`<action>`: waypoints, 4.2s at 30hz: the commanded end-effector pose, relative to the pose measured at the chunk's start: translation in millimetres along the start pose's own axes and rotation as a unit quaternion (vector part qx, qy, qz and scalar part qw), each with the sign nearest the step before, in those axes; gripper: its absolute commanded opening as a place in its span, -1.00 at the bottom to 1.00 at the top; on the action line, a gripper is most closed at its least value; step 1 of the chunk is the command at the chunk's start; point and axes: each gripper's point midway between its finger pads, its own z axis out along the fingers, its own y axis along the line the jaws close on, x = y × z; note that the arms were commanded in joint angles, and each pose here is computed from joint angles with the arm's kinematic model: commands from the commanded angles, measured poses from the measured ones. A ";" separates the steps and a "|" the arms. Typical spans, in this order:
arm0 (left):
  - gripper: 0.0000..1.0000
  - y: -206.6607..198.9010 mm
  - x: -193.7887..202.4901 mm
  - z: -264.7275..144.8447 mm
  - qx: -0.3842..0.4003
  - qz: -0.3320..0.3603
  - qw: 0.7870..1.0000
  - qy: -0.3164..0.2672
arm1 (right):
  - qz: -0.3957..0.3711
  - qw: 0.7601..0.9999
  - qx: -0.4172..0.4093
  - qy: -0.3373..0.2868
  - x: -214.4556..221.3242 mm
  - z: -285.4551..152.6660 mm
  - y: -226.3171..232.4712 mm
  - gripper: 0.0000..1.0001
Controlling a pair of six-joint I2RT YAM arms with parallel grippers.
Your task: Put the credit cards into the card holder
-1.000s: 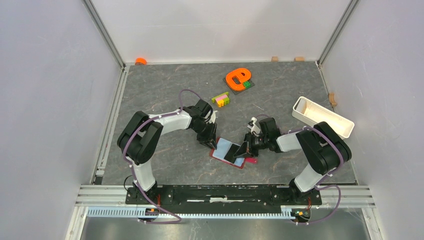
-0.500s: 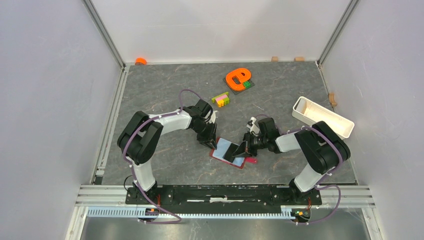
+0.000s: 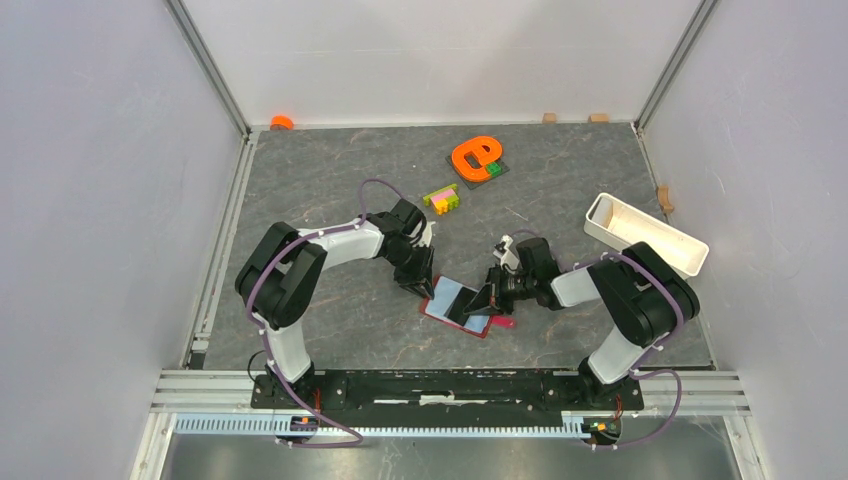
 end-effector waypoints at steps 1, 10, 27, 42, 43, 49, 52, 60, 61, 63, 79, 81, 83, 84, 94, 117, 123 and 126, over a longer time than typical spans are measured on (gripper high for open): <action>-0.44 -3.2 3.1 8.9 0.000 0.006 1.000 0.009 | 0.050 0.994 0.099 0.012 27.5 -2.8 -53.1 -1.00; -0.45 -5.0 1.9 7.2 0.002 0.009 1.000 0.007 | 0.024 0.991 0.132 -0.007 12.7 -6.9 -53.4 -0.78; -0.45 -8.6 0.4 3.9 0.007 0.011 1.000 0.002 | 0.016 0.988 0.155 -0.019 14.0 -15.8 -58.0 -0.30; -0.45 -10.8 0.9 2.9 0.010 0.013 1.000 0.002 | 0.004 0.983 0.160 -0.090 -3.2 -26.2 -51.4 -0.45; -0.45 -11.1 1.4 3.3 0.010 0.013 1.000 0.003 | 0.006 0.983 0.155 -0.094 -4.6 -25.7 -50.1 -0.48; -0.46 -11.4 2.7 4.8 0.009 0.015 1.000 0.005 | 0.019 0.985 0.128 -0.113 -10.1 -22.6 -41.6 -0.66; -0.46 -12.3 2.8 4.8 0.010 0.016 1.000 0.005 | 0.029 0.987 0.112 -0.115 -8.3 -21.4 -37.7 -0.67; -0.46 -14.7 3.8 5.1 0.012 0.018 1.000 0.007 | 0.052 0.986 0.090 -0.133 -7.1 -21.6 -35.2 -0.72; -0.46 -14.9 4.2 5.2 0.012 0.019 1.000 0.007 | 0.053 0.986 0.086 -0.136 -7.9 -21.5 -34.0 -0.77; -0.46 -15.0 4.1 5.4 0.012 0.020 1.000 0.007 | 0.056 0.985 0.082 -0.142 -9.8 -21.8 -32.7 -0.87; -0.46 -16.2 3.3 3.1 0.009 0.024 1.000 0.002 | 0.086 0.983 0.136 -0.093 21.1 -26.9 -58.7 -1.00; -0.46 -16.3 3.7 3.3 0.009 0.024 1.000 0.003 | 0.087 0.982 0.138 -0.095 21.7 -28.0 -59.5 -1.00; -0.46 -16.2 3.5 3.1 0.008 0.024 1.000 0.003 | 0.090 0.981 0.143 -0.097 22.8 -29.5 -61.1 -1.00; -0.46 -16.2 3.3 3.1 0.008 0.024 1.000 0.002 | 0.091 0.980 0.145 -0.098 23.3 -30.3 -61.5 -1.00; -0.46 -16.2 3.2 2.8 0.007 0.025 1.000 0.002 | 0.089 0.980 0.145 -0.101 22.0 -31.1 -60.3 -1.00; -0.46 -18.8 5.5 5.0 0.013 0.028 0.999 0.008 | 0.085 0.983 0.143 -0.083 7.0 -16.6 -56.9 -1.00; -0.46 -22.0 6.0 5.3 0.020 0.031 0.999 0.011 | 0.079 0.984 0.142 -0.078 2.8 -12.1 -54.0 -1.00; -0.47 -25.3 6.2 5.5 0.030 0.033 0.999 0.012 | 0.071 0.984 0.143 -0.074 -0.1 -8.1 -50.4 -1.00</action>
